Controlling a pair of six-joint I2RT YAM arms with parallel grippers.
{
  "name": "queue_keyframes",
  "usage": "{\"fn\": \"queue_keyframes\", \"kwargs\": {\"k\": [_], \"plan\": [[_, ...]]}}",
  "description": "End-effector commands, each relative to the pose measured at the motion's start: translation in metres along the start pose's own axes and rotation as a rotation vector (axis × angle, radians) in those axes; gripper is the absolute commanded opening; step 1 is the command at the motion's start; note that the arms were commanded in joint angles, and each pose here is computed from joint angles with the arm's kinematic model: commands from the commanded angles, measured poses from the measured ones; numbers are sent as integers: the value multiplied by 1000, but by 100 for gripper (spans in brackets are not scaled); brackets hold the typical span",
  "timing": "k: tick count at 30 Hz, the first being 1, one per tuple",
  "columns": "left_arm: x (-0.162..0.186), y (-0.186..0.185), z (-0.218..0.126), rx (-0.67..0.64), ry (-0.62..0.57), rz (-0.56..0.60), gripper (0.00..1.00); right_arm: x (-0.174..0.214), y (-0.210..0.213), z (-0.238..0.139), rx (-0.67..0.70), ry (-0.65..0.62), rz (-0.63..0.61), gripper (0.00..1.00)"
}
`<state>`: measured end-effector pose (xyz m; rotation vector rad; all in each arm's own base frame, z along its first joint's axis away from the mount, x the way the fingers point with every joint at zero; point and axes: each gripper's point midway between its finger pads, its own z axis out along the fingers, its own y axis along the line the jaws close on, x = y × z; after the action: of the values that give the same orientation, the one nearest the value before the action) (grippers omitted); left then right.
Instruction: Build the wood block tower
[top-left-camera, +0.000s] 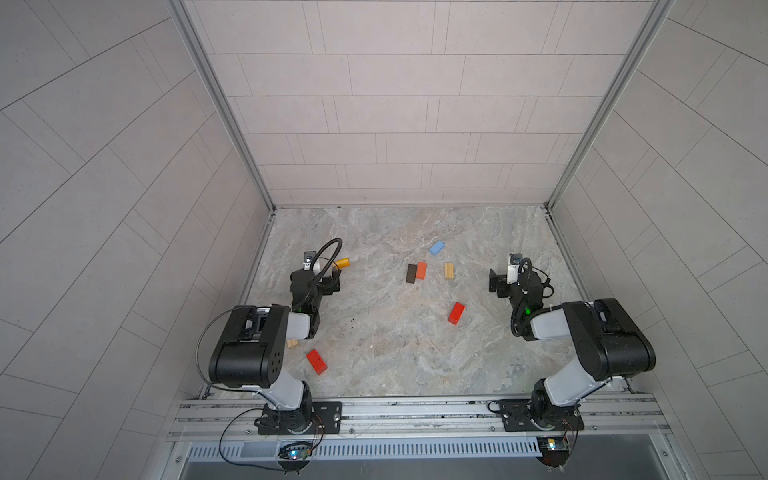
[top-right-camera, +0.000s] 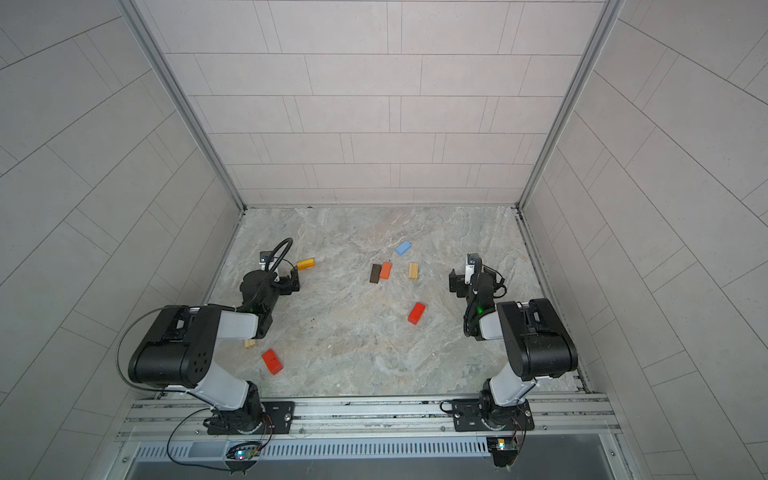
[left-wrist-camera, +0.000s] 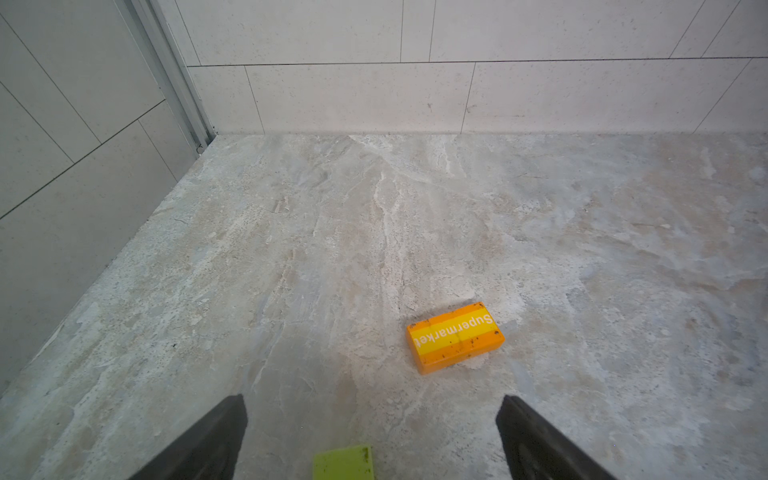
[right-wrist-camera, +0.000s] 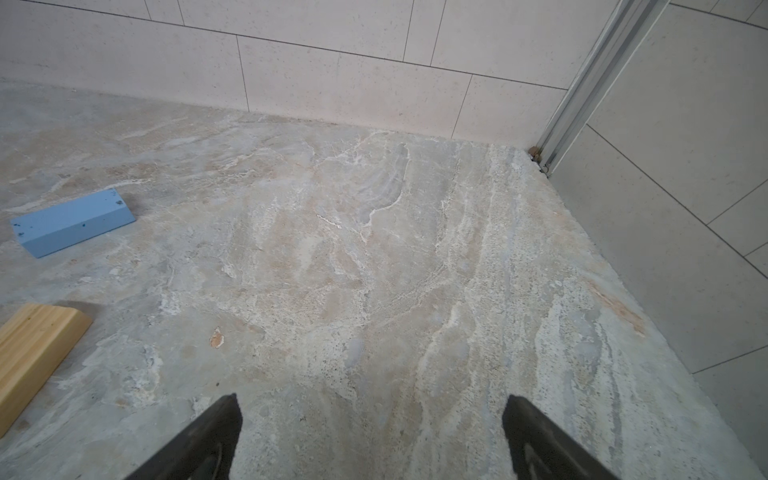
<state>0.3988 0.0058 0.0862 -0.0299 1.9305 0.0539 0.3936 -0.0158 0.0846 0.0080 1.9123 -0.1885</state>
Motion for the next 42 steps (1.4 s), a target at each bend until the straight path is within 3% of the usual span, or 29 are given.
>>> {"fn": "queue_keyframes", "kwargs": {"k": [1, 3, 5, 7, 9, 11, 14, 17, 21, 29, 35, 38, 42], "plan": [[1, 2, 1, -4, -3, 1, 100, -5, -2, -1, 3, -16, 2, 99], [1, 19, 2, -108, 14, -26, 100, -5, -4, -1, 13, -15, 2, 99], [0, 19, 1, -104, 6, -21, 100, -7, -7, -5, 51, -29, -2, 99], [-7, 28, -4, -166, 1, -35, 100, -17, -21, -23, 201, -73, -14, 99], [-16, 38, -7, -231, 34, -43, 100, -28, -29, -38, 276, -19, -24, 100], [-30, 35, -8, -244, 73, -12, 100, -53, -38, -45, 300, 63, 130, 99], [-60, 32, -18, -242, 105, -30, 100, -98, -17, -45, 148, 61, 154, 98], [-87, 31, -32, -237, 192, -50, 100, -109, -1, -45, 72, 80, 215, 96], [-102, 33, -62, -260, 317, -135, 97, -102, 30, -53, -12, 252, 220, 84], [-74, 22, -113, -276, 433, -313, 100, -47, 87, -80, -85, 474, 212, 84], [-52, 9, -127, -297, 394, -384, 100, 0, 109, -91, -91, 584, 234, 81], [-42, 8, -128, -310, 417, -401, 100, 27, 117, -94, -89, 674, 268, 89], [-25, -8, -124, -253, 495, -385, 100, 49, 130, -95, -95, 695, 325, 87]]}}
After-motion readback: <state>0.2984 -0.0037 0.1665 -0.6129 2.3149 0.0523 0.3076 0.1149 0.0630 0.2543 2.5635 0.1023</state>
